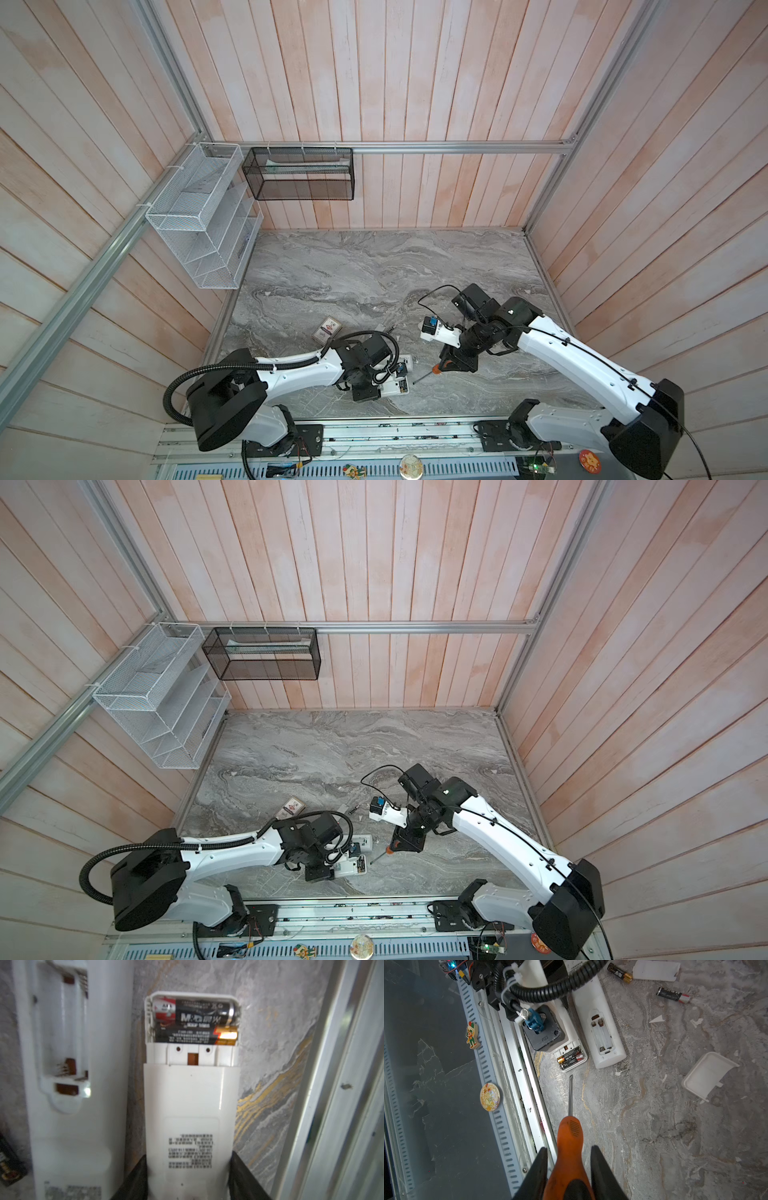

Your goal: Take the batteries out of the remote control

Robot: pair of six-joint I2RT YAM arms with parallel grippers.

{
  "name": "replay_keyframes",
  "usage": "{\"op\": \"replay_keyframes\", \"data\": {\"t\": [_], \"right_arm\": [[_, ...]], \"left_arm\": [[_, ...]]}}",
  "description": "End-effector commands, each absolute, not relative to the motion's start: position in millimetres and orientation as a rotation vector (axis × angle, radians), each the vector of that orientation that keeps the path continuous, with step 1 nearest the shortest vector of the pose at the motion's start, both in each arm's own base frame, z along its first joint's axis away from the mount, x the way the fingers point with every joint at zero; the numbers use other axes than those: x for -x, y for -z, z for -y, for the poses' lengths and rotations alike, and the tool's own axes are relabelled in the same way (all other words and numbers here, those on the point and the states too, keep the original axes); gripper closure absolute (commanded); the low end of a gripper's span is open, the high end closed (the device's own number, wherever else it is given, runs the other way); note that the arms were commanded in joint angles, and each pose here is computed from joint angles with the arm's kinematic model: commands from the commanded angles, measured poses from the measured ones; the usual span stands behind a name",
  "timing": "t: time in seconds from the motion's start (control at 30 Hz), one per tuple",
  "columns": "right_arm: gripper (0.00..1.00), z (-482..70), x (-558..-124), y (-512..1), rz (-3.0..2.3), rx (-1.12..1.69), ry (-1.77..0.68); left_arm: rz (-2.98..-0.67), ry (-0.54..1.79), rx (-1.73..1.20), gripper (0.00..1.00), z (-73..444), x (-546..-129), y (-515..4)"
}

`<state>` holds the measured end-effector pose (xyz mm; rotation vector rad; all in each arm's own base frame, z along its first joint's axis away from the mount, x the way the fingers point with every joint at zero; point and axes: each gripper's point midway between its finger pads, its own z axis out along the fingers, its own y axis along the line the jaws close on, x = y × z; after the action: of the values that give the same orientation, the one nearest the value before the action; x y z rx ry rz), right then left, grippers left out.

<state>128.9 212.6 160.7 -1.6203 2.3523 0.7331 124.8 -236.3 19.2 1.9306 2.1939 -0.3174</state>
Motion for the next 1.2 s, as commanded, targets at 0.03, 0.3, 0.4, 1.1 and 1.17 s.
{"op": "replay_keyframes", "data": {"t": [0.03, 0.3, 0.4, 1.1, 1.17], "right_arm": [[0.88, -216.2, -129.5, -161.0, -2.357, 1.602, -0.764], [0.89, -217.3, -135.3, -158.7, -2.377, 1.577, -0.737], [0.89, -219.4, -137.9, -157.7, -2.383, 1.575, -0.736], [0.9, -237.5, -150.5, -161.3, -2.366, 1.561, -0.778], [0.9, -238.8, -151.4, -161.8, -2.368, 1.554, -0.783]], "left_arm": [[-2.209, 0.345, -1.963, 0.54, 231.8, -117.7, -14.0], [-2.203, 0.359, -1.963, 0.57, 233.5, -117.0, -15.8], [-2.2, 0.365, -1.963, 0.58, 233.9, -116.6, -16.6], [-2.2, 0.369, -1.96, 0.6, 234.6, -116.9, -17.2], [-2.198, 0.37, -1.959, 0.6, 235.0, -117.2, -17.7]]}}
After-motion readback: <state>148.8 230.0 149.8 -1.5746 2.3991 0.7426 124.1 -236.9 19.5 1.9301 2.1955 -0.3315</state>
